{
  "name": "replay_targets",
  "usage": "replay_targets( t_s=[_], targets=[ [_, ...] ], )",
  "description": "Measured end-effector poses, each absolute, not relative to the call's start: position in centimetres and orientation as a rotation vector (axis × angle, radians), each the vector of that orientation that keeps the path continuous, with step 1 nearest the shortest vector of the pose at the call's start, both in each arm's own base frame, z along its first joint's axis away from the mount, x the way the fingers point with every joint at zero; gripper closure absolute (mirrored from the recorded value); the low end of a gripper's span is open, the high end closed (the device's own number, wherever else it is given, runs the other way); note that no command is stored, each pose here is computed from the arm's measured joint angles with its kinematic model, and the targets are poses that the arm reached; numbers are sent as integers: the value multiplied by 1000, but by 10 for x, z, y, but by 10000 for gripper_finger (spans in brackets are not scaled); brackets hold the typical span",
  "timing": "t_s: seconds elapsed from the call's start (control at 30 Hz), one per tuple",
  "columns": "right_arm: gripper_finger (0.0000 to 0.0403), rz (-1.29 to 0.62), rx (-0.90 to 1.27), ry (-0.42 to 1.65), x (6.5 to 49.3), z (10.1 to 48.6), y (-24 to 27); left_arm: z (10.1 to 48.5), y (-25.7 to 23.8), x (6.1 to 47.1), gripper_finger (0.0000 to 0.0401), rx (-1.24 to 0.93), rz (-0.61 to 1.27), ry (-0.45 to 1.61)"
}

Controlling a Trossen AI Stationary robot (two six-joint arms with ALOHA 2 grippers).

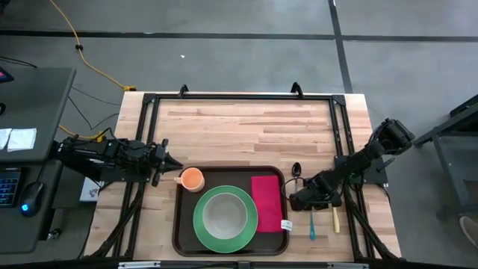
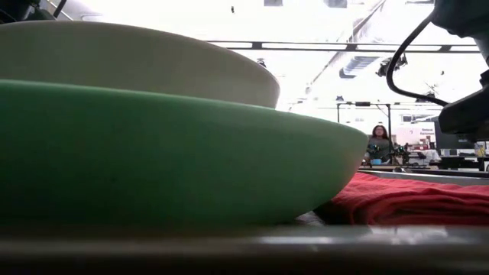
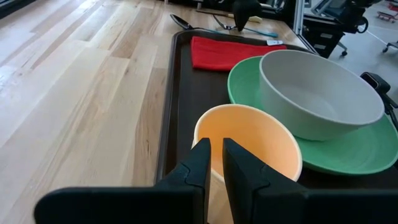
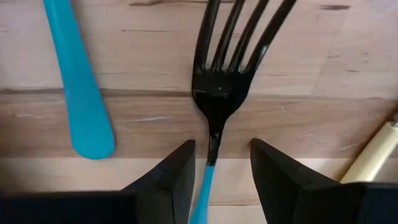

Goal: Set up tray
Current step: Put the blue fork on top of the red table napkin

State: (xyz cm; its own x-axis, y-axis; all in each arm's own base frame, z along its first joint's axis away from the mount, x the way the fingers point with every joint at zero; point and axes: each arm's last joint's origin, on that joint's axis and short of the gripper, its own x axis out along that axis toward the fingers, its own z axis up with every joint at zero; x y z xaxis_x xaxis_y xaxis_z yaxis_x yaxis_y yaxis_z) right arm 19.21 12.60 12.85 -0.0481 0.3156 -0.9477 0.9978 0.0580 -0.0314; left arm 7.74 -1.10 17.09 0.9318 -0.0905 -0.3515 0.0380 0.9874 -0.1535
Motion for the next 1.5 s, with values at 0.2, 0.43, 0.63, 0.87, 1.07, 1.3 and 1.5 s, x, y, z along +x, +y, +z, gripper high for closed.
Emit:
replay_targets(
  t_s=[0.2,0.43,0.63,0.87,1.07,1.3,1.5],
  targets=[
    [269,-998,1375,1499,192,126,126,171,-11,77,327,-145,-66,366],
    [269,-988,1370,1502,192,126,126,171,-11,77,327,-145,-65,367],
    [269,-986,1369,1503,192,126,126,171,-11,77,327,-145,-64,366],
    [269,-985,1369,1502,192,125,126,171,-11,77,327,-145,-64,366],
    [269,-985,1370,1502,192,125,126,171,-11,77,327,-145,-64,366],
    [270,-994,1386,1506,193,125,125,171,-11,77,327,-145,-65,366],
    [288,-1002,1410,1503,196,125,121,171,-11,77,327,-145,-65,366]
  ],
)
